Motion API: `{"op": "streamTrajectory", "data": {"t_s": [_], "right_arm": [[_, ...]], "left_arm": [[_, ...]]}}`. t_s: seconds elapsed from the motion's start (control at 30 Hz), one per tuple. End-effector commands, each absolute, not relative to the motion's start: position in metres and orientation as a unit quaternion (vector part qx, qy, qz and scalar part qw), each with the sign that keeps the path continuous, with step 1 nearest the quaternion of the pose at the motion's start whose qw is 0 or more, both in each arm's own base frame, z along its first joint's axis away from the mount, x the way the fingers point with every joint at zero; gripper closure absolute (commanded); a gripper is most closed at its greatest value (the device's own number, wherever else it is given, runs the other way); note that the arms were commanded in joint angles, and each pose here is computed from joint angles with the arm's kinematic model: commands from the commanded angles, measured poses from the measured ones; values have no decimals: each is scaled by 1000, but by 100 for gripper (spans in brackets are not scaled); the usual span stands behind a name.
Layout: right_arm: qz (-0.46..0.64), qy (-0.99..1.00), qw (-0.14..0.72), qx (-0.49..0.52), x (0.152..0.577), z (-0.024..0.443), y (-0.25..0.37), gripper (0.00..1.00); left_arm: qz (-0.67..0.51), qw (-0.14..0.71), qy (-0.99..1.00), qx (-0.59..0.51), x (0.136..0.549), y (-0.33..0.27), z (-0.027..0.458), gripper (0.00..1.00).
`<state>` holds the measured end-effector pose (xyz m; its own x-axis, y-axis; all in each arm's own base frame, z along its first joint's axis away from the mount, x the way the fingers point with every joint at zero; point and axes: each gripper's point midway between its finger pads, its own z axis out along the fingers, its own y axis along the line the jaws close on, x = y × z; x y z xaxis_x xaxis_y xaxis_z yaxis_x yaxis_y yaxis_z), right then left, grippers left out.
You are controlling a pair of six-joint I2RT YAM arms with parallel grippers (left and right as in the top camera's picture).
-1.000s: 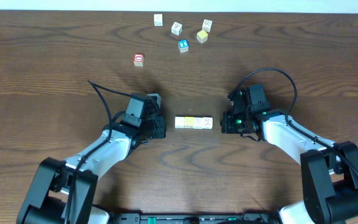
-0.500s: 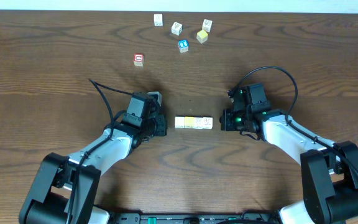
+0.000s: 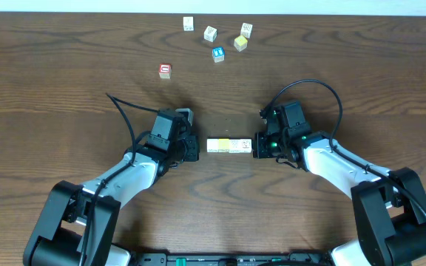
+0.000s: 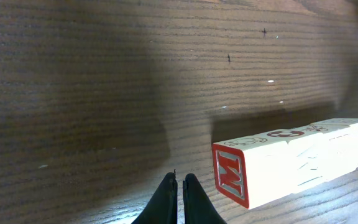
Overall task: Lift 4 blocks
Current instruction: 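Squeeze the block row inward between both grippers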
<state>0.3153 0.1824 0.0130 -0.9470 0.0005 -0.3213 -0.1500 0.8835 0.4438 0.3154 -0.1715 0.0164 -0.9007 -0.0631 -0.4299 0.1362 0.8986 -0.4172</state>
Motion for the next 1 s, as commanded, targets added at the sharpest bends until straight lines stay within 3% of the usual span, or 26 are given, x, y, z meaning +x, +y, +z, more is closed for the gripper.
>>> {"op": "streamTrajectory", "data": {"t_s": [0.0, 0.97], "right_arm": [[239, 958, 154, -32, 313, 11, 184, 99], [246, 957, 147, -35, 310, 12, 187, 99]], "left_arm": [[-226, 213, 950, 15, 313, -173, 13, 92], [-240, 201, 950, 17, 313, -190, -7, 93]]}}
